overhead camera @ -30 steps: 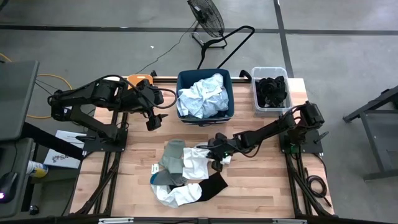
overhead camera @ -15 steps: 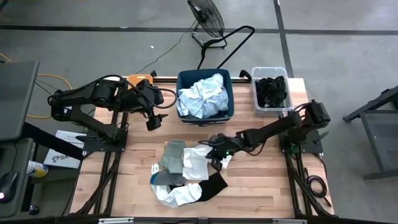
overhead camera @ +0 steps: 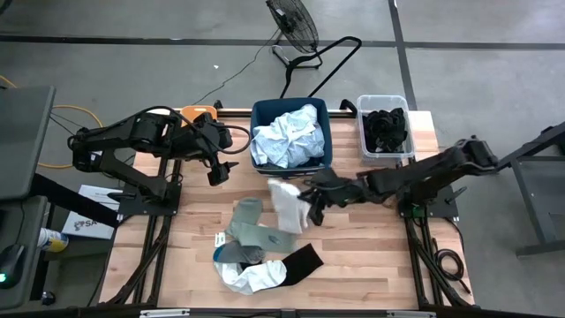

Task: Pick & Place Cloths
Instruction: Put the white boxers into the transparent bin

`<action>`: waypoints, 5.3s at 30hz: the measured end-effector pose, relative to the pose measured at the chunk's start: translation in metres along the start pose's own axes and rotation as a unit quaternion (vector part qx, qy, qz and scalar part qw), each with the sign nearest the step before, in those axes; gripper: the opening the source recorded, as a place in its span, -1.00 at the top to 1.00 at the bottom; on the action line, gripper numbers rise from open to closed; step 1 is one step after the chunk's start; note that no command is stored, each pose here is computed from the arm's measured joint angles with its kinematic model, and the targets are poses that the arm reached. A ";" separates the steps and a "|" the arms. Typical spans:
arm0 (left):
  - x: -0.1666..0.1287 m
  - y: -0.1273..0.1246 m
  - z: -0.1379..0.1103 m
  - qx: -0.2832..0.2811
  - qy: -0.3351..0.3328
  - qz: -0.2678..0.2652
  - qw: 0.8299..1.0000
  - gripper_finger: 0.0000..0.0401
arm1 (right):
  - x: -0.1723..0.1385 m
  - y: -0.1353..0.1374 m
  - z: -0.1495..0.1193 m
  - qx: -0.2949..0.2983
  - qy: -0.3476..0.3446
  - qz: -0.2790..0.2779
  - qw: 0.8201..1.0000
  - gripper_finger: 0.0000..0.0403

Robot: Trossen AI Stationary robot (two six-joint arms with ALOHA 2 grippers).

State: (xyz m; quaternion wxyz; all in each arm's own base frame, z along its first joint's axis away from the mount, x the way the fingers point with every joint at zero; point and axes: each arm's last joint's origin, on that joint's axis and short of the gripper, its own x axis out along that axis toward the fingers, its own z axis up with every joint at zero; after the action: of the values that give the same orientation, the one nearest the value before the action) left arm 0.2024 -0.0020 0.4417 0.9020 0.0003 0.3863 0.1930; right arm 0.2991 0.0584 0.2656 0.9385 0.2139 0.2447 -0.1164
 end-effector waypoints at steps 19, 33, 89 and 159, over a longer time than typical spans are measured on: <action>0.000 0.000 0.000 -0.002 0.000 0.000 1.000 -0.88 | -0.121 -0.025 0.052 -0.047 -0.232 -0.145 0.961 0.98; 0.000 0.000 0.001 -0.005 -0.004 -0.001 1.000 -0.88 | -0.169 -0.046 0.061 -0.061 -0.305 -0.338 0.888 0.98; 0.000 0.000 0.001 -0.026 -0.004 -0.001 1.000 -0.88 | -0.159 -0.176 0.029 0.133 -0.005 -0.576 0.807 0.98; 0.000 -0.002 0.000 -0.081 0.006 -0.034 0.996 -0.88 | -0.180 -0.234 0.058 0.271 -0.078 -0.362 0.888 -0.15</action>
State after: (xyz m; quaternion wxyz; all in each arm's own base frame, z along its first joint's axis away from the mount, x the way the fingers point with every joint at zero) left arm 0.2034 -0.0040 0.4416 0.9026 -0.0873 0.3747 0.1931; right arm 0.0939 -0.1537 0.3222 0.7528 0.3472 0.1898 -0.5260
